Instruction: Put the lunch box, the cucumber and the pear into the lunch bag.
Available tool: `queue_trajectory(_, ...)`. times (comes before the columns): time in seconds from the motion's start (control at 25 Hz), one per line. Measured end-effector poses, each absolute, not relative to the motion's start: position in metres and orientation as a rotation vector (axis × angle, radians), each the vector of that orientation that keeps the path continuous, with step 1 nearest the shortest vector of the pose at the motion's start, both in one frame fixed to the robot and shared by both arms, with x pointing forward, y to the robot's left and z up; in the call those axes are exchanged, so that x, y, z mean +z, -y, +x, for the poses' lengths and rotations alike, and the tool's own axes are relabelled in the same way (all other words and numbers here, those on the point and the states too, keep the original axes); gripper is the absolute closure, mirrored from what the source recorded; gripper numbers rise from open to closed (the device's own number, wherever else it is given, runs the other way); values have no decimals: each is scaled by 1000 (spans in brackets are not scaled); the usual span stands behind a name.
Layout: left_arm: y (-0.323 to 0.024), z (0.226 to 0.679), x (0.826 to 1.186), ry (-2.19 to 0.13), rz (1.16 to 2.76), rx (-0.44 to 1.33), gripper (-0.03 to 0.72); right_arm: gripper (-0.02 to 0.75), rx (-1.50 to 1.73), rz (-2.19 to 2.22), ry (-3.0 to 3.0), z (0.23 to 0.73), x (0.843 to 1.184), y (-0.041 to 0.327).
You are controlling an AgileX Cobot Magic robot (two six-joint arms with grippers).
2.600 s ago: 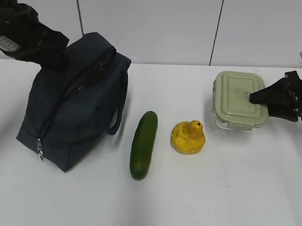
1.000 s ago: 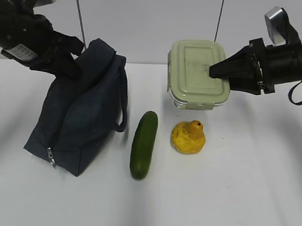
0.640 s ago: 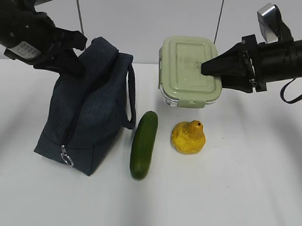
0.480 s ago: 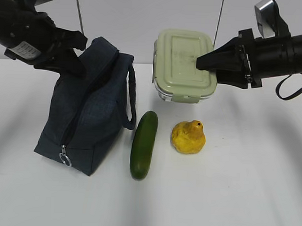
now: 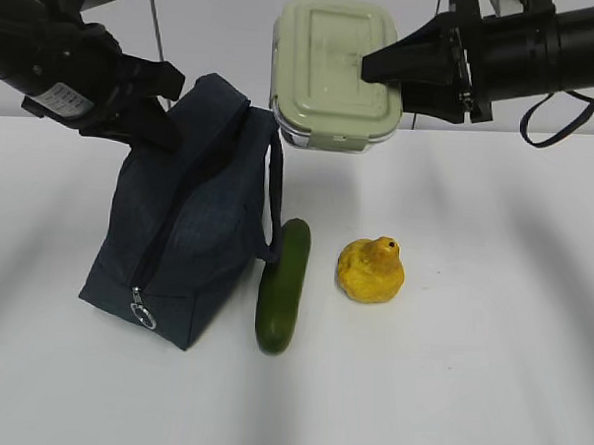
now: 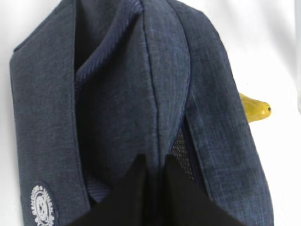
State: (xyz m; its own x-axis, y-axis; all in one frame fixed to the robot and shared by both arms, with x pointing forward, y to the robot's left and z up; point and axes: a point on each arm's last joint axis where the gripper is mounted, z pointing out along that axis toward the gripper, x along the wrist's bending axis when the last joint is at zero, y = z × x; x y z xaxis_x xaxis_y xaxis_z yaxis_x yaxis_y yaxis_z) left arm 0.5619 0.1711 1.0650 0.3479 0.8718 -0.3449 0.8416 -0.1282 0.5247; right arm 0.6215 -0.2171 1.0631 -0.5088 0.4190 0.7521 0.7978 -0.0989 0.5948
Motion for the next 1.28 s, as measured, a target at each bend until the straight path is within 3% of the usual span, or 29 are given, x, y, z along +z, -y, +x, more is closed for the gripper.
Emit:
queue_trajectory(0.48, -171, 562, 1065, -1519, 1931, 52, 676, 345, -1641, -1258, 1923, 618, 1073, 170)
queue_trajectory(1.28, -169, 564, 1067, -1525, 1891, 41, 676, 345, -1693, -1400, 2016, 625, 1066, 145)
